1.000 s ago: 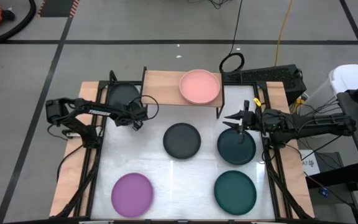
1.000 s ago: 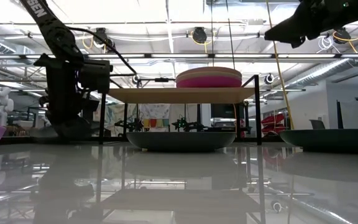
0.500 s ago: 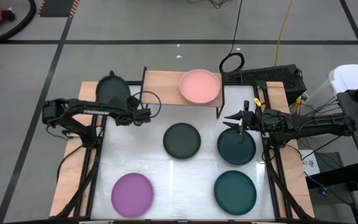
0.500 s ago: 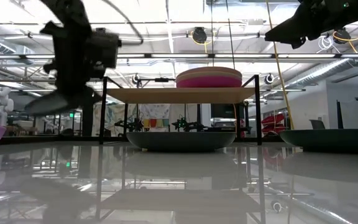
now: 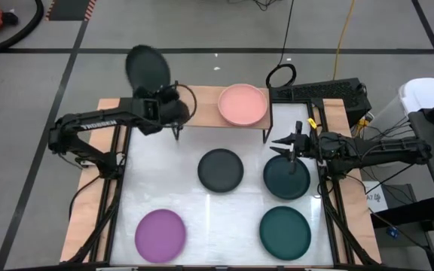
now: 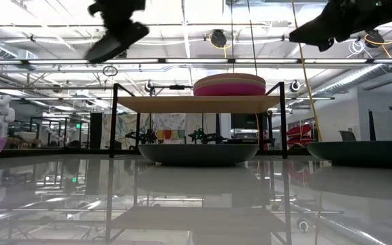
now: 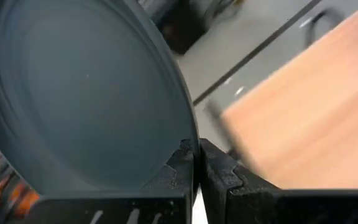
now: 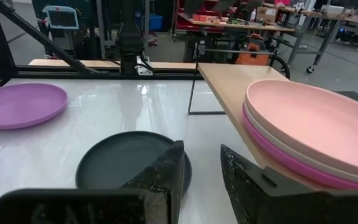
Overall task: Place and stack plates onto a shelf
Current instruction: Stack the top black plate on top of the light orange plate on the shelf
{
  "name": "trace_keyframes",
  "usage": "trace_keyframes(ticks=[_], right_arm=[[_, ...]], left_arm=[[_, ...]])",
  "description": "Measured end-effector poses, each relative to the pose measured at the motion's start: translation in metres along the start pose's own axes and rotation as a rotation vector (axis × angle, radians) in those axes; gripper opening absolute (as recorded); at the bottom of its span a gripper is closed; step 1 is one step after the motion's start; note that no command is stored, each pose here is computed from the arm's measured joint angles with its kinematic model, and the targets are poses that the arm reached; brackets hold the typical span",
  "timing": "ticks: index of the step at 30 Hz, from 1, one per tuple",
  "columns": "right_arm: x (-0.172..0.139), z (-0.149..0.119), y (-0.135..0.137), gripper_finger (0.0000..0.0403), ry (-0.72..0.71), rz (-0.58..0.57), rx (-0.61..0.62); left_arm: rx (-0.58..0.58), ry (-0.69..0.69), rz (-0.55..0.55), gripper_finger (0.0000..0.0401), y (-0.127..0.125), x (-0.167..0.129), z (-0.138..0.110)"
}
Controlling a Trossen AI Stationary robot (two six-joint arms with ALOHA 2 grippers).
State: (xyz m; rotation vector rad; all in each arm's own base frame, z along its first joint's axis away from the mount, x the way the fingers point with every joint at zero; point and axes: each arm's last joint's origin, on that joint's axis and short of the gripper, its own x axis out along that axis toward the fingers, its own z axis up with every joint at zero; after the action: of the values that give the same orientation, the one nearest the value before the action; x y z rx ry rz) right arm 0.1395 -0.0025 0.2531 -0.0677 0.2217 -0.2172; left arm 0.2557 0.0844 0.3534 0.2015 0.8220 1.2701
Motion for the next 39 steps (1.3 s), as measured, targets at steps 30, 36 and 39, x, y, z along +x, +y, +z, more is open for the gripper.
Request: trace_keyframes(ticks=[30,36,39], right_arm=[[-0.019,0.015,-0.006,0.0091,-0.175,-0.016,-0.046],[-0.019,0.013,-0.005,0.0091,-0.159,-0.015,-0.050],[-0.019,0.013,-0.005,0.0091,-0.153,-0.013,-0.049]], left_arm=[[0.610,-0.553,-0.764,0.0011,-0.134,0.013,0.072],[0.641,-0.539,-0.742,0.0028,-0.132,0.015,0.072],[0.656,-0.512,-0.728,0.0032,-0.132,0.016,0.069]])
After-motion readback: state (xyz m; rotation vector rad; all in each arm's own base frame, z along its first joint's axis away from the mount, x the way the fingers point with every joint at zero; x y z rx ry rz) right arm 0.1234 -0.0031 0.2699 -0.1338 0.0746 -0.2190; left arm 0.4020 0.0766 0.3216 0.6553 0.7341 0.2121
